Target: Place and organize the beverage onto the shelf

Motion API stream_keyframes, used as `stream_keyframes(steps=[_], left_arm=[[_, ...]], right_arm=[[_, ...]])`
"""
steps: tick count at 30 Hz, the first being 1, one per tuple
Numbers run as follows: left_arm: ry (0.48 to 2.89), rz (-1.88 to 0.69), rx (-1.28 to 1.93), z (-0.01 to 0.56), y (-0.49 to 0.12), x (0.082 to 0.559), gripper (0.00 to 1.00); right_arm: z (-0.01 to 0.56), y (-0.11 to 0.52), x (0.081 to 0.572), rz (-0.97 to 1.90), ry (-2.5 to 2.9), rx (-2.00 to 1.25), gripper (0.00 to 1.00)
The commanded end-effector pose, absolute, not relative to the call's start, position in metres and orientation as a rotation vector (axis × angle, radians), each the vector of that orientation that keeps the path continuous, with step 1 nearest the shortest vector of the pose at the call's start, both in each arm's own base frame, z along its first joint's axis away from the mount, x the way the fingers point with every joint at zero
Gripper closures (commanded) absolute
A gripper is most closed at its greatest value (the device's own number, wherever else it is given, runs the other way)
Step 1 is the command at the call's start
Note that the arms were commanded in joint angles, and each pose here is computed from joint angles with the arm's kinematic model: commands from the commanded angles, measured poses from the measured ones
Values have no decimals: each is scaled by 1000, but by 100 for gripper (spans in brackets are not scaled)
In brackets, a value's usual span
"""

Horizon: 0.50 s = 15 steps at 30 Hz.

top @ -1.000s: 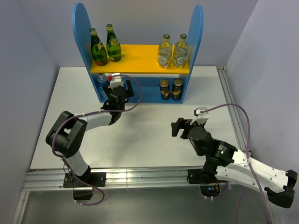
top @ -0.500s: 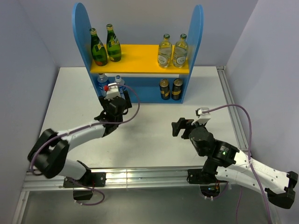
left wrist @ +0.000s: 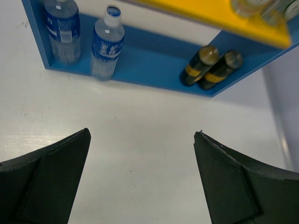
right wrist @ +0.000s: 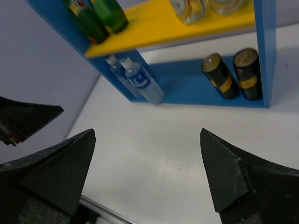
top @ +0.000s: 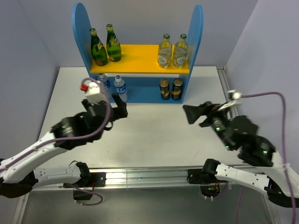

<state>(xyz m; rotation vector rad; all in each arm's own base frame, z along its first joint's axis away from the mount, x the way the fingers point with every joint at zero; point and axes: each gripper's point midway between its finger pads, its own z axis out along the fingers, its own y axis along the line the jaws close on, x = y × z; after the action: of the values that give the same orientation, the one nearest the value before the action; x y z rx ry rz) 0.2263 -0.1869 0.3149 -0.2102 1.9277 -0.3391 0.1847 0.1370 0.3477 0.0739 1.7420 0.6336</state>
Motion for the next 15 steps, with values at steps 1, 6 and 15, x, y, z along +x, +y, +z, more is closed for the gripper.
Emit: stream_keyframes(steps=[1,6,15], left_arm=[[1941,-309,-209,344,-152,208,1],[1895,-328,-208,373,-134,202,1],[1818,-416,-213,386,-119,194,1]], right_arm=[[402,116,172,639,1706,63,0],[421,111,169,638,1700,43,0],[417,116,170,631,1704,18,0]])
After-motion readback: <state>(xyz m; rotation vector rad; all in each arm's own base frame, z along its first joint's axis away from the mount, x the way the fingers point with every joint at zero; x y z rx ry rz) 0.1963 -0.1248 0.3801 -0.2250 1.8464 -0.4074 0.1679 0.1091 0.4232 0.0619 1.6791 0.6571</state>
